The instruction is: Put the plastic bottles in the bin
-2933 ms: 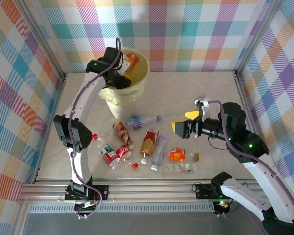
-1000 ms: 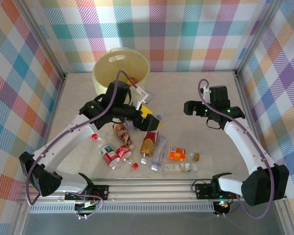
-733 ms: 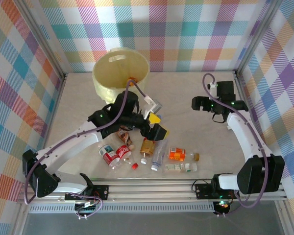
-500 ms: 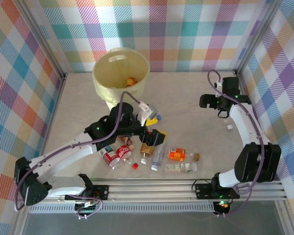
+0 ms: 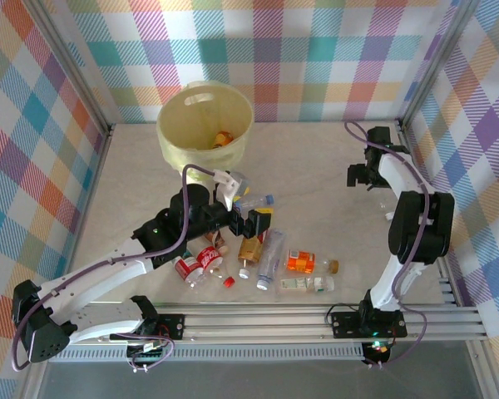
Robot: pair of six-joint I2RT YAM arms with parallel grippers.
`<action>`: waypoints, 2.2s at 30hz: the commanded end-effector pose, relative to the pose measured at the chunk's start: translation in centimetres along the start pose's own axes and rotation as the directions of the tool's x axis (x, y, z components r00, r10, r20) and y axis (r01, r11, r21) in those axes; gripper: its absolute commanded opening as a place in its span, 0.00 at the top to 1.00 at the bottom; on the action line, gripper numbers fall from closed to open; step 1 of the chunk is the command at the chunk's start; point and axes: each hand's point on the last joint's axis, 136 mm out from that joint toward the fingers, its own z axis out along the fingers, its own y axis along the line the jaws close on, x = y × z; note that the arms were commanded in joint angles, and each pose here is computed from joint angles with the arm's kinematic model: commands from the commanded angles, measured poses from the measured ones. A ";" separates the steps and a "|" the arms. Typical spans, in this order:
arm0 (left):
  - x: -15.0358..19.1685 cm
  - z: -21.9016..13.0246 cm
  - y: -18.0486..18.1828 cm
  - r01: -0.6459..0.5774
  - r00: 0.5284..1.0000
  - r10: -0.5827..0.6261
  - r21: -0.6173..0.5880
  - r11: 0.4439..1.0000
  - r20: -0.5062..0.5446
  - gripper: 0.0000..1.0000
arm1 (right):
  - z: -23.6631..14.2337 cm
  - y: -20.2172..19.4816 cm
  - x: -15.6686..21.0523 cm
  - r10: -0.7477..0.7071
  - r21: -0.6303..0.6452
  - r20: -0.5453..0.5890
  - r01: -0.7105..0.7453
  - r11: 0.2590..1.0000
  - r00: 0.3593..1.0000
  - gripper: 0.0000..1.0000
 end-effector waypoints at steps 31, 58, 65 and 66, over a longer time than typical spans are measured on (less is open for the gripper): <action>-0.5 0.0 -0.5 -0.037 0.999 0.037 0.007 0.999 -0.018 0.00 | 5.6 -2.9 -1.8 0.109 0.100 -0.087 -0.101 0.990 0.990 0.29; 0.1 0.5 -0.5 -0.035 0.998 0.035 0.013 0.999 -0.045 0.00 | 6.7 -1.3 -1.0 0.141 0.009 -0.132 -0.141 0.990 0.981 0.29; 0.1 0.6 -0.6 -0.034 0.998 0.035 0.017 0.999 -0.048 0.00 | 6.3 -1.5 -1.3 0.153 0.014 -0.113 -0.152 0.988 0.982 0.36; 0.1 0.6 -0.6 -0.034 0.998 0.034 0.016 0.999 -0.049 0.00 | 6.1 -1.6 -1.4 0.154 0.013 -0.108 -0.153 0.988 0.982 0.37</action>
